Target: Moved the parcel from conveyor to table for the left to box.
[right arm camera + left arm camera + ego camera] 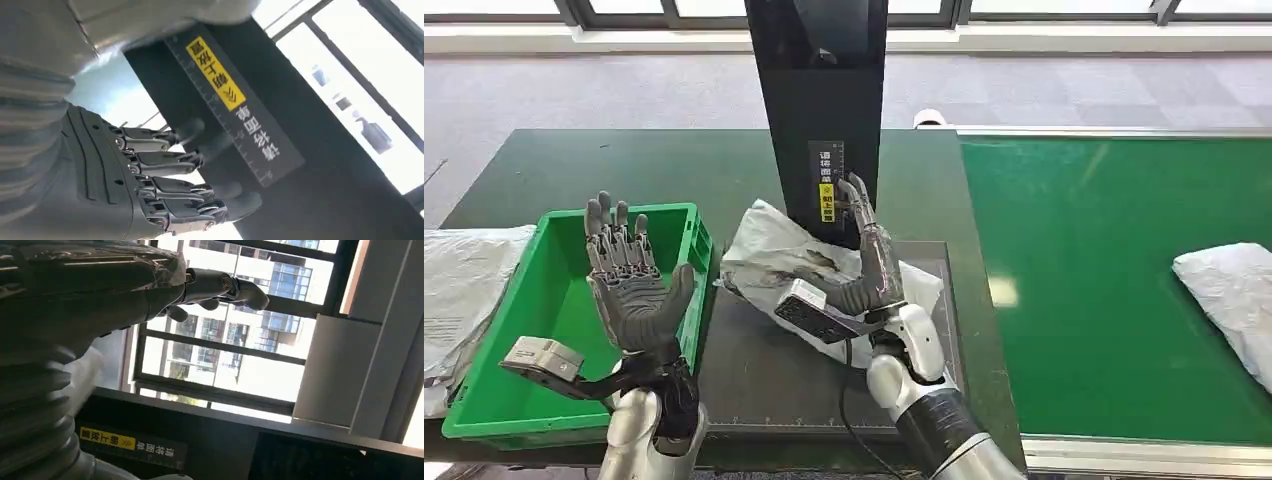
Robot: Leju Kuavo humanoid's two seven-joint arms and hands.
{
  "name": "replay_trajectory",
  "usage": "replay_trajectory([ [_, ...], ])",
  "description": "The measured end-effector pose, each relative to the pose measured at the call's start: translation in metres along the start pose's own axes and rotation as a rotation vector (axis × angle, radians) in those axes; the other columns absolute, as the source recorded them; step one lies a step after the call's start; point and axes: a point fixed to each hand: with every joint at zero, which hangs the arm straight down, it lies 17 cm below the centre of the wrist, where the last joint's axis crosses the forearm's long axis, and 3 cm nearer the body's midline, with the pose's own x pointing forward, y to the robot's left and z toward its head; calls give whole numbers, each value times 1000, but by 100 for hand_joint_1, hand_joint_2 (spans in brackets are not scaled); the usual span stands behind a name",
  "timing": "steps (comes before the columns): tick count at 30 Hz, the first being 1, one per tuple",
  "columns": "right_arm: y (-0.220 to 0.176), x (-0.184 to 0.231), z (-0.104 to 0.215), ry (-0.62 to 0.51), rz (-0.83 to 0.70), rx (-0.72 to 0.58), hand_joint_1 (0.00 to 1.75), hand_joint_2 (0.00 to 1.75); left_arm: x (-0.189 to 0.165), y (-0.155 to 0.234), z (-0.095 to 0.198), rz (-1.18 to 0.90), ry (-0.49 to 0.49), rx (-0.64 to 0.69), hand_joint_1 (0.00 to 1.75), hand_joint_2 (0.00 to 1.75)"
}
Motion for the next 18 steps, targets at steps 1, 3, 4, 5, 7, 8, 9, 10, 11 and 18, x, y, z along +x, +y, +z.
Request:
replay_trajectory([
  [1,-1,0,0,0,2,-5,0,175,0,0,0,0,0,1,0,175],
  [3,-2,0,0,0,4,-9,0,175,0,0,0,-1,0,1,0,175],
  [4,-2,0,0,0,4,-9,0,175,0,0,0,-1,0,1,0,175],
  [5,-2,0,0,0,4,-10,0,175,0,0,0,-1,0,1,0,175],
  [7,-2,0,0,0,5,-11,0,175,0,0,0,-1,0,1,0,175],
  [8,-2,0,0,0,5,-12,0,175,0,0,0,-1,-1,1,0,175],
  [9,-2,0,0,0,5,-13,0,175,0,0,0,-1,-1,1,0,175],
  [10,-4,0,-1,-1,7,-21,0,175,0,0,0,0,-1,1,0,175],
  [11,-7,0,-1,-4,9,-37,0,175,1,0,0,-1,-2,2,0,175],
  [18,-46,10,-3,-51,-30,-228,0,175,2,4,-1,-59,-14,18,0,175],
])
